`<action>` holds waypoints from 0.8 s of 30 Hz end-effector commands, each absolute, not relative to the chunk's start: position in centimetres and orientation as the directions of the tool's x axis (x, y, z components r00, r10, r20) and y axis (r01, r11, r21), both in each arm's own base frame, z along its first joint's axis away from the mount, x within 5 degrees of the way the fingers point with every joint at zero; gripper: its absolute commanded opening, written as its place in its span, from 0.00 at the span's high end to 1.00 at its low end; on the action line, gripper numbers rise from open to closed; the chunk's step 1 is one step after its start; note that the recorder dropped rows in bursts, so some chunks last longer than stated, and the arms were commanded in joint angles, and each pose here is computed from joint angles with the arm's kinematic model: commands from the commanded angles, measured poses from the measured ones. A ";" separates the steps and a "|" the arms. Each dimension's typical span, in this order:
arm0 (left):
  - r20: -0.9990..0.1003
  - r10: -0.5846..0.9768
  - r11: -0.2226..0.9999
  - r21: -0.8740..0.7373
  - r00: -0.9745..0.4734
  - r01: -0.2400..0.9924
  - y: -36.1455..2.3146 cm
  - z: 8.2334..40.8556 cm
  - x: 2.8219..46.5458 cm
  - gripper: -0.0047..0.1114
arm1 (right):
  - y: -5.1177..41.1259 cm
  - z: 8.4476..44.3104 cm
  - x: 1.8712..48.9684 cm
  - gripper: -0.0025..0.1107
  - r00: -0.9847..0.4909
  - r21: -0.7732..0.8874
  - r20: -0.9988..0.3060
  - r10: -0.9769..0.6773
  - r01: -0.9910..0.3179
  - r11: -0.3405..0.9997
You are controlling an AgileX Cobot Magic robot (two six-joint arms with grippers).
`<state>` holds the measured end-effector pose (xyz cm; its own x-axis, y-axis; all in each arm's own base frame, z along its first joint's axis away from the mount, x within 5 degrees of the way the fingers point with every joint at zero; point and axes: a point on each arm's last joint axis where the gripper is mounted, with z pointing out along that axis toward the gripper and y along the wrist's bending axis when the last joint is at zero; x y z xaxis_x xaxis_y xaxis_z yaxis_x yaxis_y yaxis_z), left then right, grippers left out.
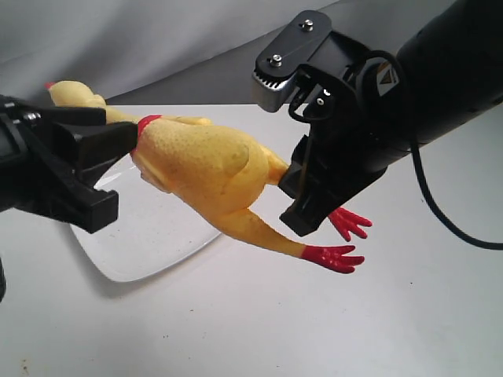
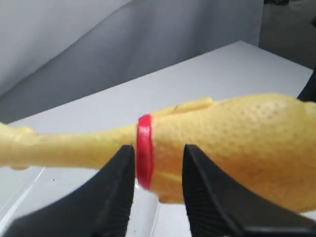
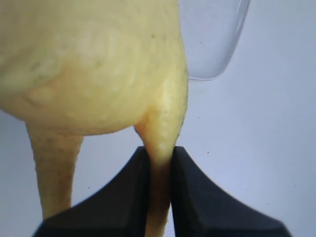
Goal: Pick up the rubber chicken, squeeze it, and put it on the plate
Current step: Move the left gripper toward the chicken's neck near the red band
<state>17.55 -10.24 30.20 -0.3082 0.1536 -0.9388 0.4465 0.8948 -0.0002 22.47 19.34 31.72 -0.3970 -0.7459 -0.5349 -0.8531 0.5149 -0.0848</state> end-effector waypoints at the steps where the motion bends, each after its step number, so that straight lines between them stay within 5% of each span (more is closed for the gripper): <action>1: -0.878 0.318 0.895 0.153 -0.358 0.419 -9.3 28.3 17.4 0.72 | 19.5 32.3 22.4 0.98 -0.395 -0.076 -0.568 -0.722 -0.849 0.523; 5: -0.592 0.778 0.606 0.616 -0.211 0.504 -8.0 27.8 17.5 0.60 | 19.5 32.3 22.4 0.98 -0.395 -0.076 -0.568 -0.722 -0.849 0.523; 9: -0.299 0.929 0.368 0.791 -0.216 0.489 -6.2 27.6 17.5 0.56 | 19.5 32.3 22.4 0.98 -0.395 -0.076 -0.568 -0.722 -0.849 0.523; 10: -0.322 0.914 0.402 0.790 -0.246 0.462 -6.0 27.7 17.6 0.57 | 19.5 32.3 22.4 0.98 -0.395 -0.076 -0.568 -0.722 -0.849 0.523; 13: -0.624 0.725 0.689 0.663 -0.292 0.292 -6.2 29.6 17.9 0.58 | 19.5 32.3 22.4 0.98 -0.395 -0.076 -0.568 -0.722 -0.849 0.523; 15: -0.859 0.443 0.888 0.381 -0.256 0.259 -7.1 31.3 18.1 0.58 | 19.5 32.3 22.4 0.98 -0.395 -0.076 -0.568 -0.722 -0.849 0.523; 17: -0.936 0.229 0.945 0.147 -0.268 0.293 -7.3 31.5 18.6 0.60 | 19.5 32.3 22.4 0.98 -0.395 -0.076 -0.568 -0.722 -0.849 0.523; 21: -0.917 -0.015 0.977 -0.098 -0.399 0.189 -5.9 29.5 20.4 0.63 | 19.5 32.3 22.4 0.98 -0.395 -0.076 -0.568 -0.722 -0.849 0.523; 24: -0.856 -0.027 0.969 -0.149 -0.517 0.195 -6.9 27.0 20.9 0.77 | 19.5 32.3 22.4 0.98 -0.395 -0.076 -0.568 -0.722 -0.849 0.523</action>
<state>20.74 -6.28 28.25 -0.4599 -0.0101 -0.8879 0.1893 0.9758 -0.1091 22.46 19.35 31.72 -0.3981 -0.7447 -0.5357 -0.8530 0.5154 -0.0824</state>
